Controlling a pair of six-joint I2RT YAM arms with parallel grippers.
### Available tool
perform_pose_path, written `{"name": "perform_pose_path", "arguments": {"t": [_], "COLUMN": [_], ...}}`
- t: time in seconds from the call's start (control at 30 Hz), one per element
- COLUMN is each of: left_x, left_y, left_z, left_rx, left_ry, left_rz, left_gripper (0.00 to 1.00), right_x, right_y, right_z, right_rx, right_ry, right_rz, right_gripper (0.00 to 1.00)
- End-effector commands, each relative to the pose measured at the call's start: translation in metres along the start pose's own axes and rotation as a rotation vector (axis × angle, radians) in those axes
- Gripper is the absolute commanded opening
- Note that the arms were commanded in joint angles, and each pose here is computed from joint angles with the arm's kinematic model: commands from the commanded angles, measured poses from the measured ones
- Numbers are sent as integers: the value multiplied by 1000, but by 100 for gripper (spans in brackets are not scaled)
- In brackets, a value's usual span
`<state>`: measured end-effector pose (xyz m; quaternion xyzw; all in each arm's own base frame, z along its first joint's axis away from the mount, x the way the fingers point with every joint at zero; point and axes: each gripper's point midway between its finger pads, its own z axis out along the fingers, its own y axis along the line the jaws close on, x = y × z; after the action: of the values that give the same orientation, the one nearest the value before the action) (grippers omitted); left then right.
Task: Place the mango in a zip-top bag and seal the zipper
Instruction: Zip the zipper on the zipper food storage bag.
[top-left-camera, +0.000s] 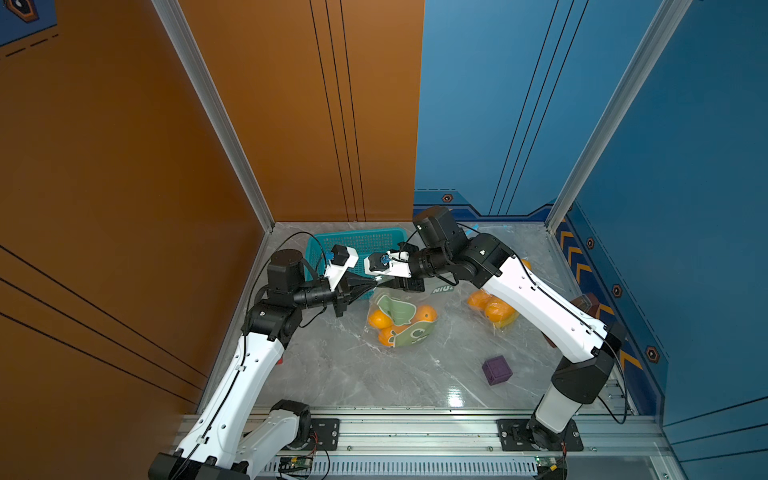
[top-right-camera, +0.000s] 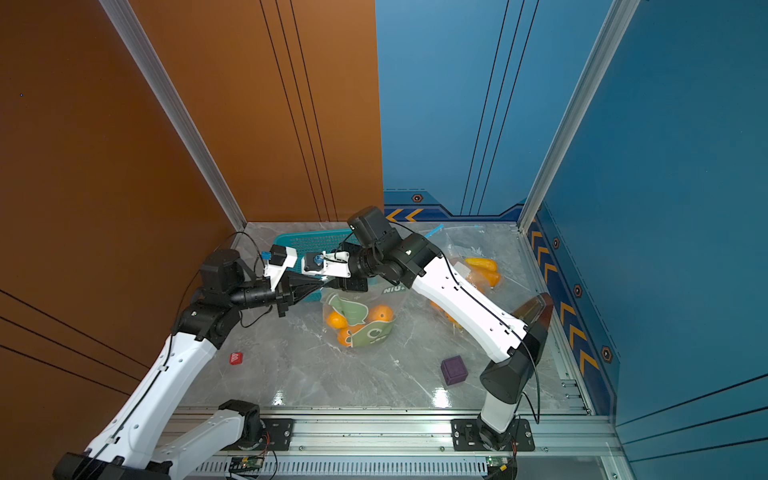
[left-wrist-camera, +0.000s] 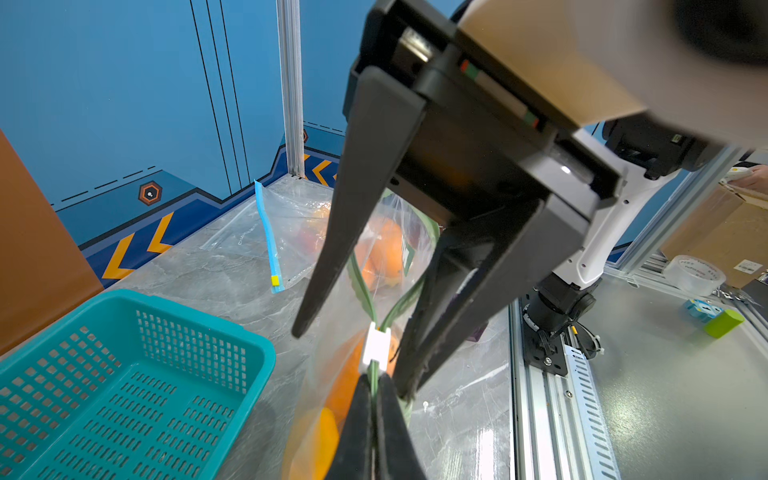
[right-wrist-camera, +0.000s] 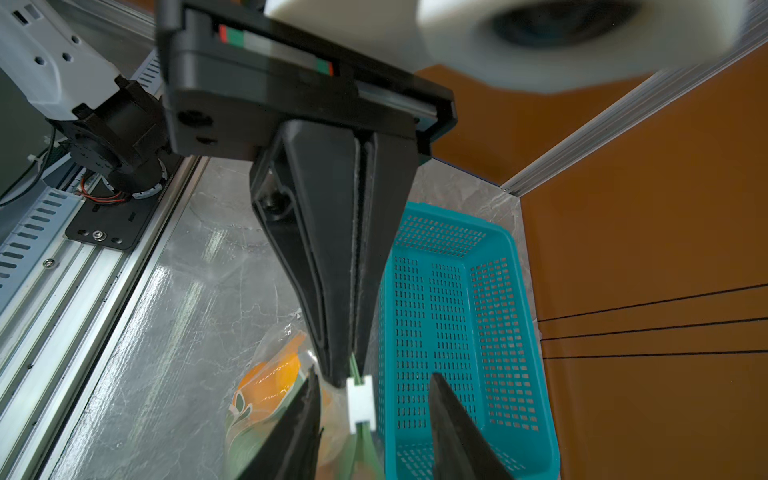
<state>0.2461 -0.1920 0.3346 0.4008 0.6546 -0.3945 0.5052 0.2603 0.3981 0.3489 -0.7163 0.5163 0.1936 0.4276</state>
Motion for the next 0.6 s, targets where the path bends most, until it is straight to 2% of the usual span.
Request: {"name": "perform_pose_path", "arguments": {"t": [0.0, 0.27, 0.4, 0.57], "left_x": [-2, 1, 0, -1], "left_y": [-12, -8, -8, -8], "left_z": [-1, 0, -1, -1], "left_rx": [45, 30, 26, 25], "left_ry": [-12, -5, -7, -7], "left_rz": [30, 23, 27, 30], "left_gripper": [0, 0, 0, 0], "right_x": [-11, -3, 0, 5], "right_y": [0, 6, 10, 12], "right_z": [-6, -8, -7, 0], "right_rx": [-11, -37, -57, -80], "right_ry": [-25, 2, 5, 17], "right_rz": [-9, 3, 8, 15], "right_gripper": [38, 21, 25, 24]}}
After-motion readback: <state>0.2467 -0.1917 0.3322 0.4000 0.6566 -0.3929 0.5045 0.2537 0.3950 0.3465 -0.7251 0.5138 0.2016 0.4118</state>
